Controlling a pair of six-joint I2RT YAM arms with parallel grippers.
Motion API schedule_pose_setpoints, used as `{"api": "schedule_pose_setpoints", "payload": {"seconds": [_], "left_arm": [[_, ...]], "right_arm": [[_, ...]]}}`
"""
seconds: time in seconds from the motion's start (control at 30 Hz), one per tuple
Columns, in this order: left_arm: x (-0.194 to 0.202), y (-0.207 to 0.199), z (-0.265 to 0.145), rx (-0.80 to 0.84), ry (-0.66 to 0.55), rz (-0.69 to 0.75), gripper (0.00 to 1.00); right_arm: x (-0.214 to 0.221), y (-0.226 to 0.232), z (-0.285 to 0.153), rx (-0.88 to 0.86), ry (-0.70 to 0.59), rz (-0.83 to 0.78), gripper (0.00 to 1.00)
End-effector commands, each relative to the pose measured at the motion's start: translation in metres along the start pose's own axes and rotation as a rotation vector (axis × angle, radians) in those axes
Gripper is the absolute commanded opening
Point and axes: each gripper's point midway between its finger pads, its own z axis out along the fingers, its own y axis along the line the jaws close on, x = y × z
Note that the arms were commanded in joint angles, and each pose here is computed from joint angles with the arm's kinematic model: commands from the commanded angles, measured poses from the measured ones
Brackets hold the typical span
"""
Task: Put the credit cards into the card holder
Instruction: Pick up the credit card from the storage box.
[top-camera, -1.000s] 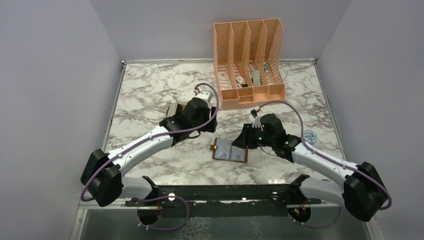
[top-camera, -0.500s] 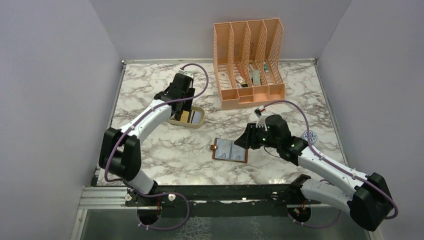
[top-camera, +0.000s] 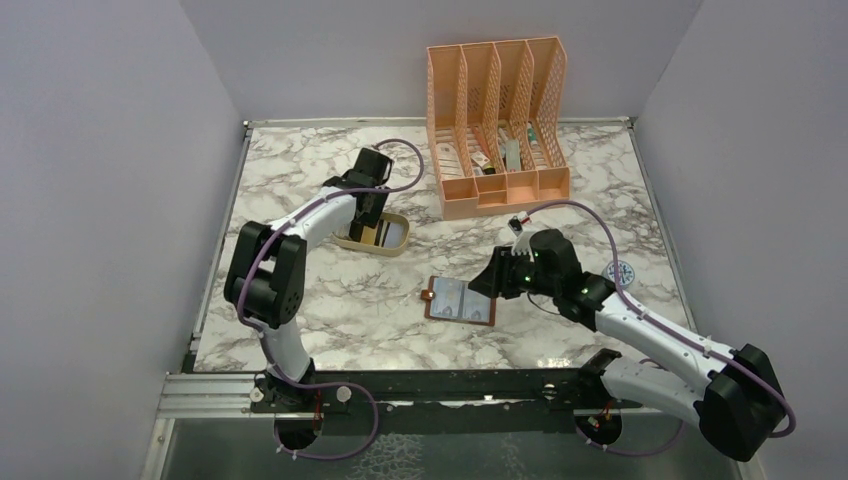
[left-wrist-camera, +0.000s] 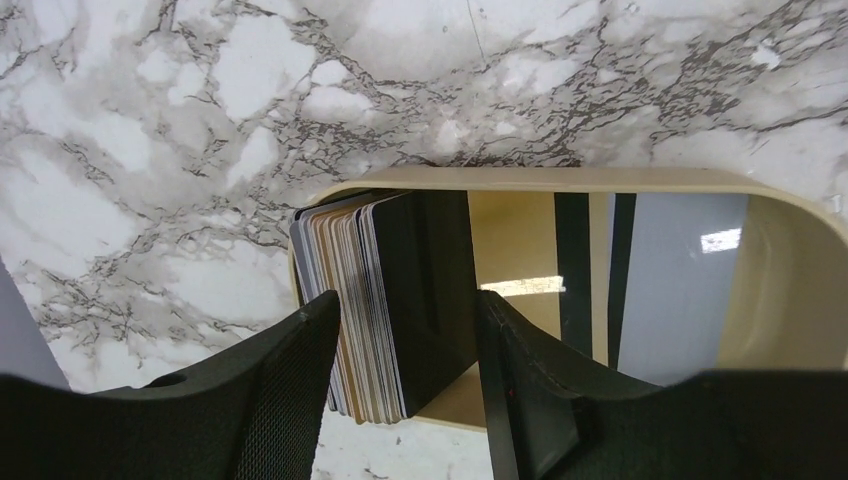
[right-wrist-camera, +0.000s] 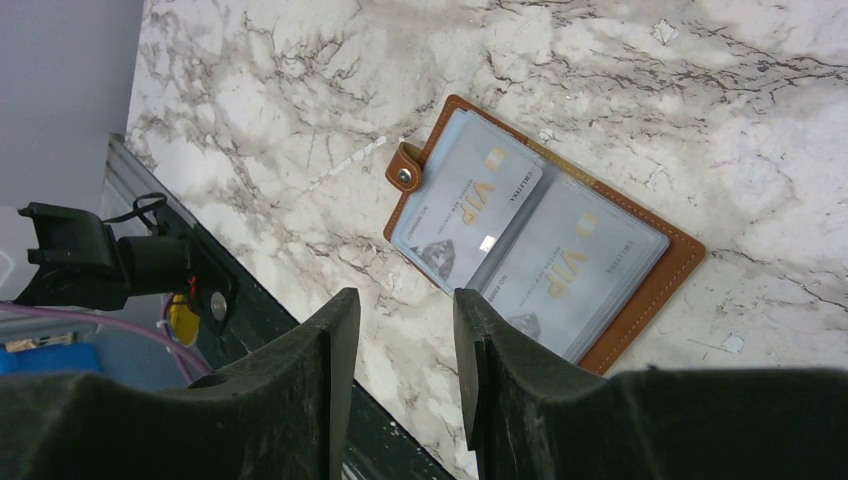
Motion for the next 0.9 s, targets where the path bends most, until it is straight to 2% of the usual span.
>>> {"api": "schedule_pose_setpoints", "payload": {"seconds": [0.0, 0.2, 0.5, 0.87], "left_arm": [[0.002, 0.012, 0.006, -0.054, 0.032, 0.036, 0.54], [0.013, 0.018, 0.016, -0.099, 0.082, 0.072, 0.47], [0.009, 0.026, 0.013, -0.135, 0.077, 0.079, 0.35], [-0.001, 0.025, 0.007, -0.120, 0.059, 0.068, 0.14]], "right_arm": [[-0.002, 0.002, 0.002, -0.005, -0.005, -0.018, 0.40], [-0.002, 0.001, 0.002, -0.004, -0.006, -0.015, 0.40], [-0.001, -0.001, 0.003, 0.004, -0.006, -0.014, 0.40], [-0.001, -0.001, 0.004, 0.004, -0.006, -0.015, 0.40]]}}
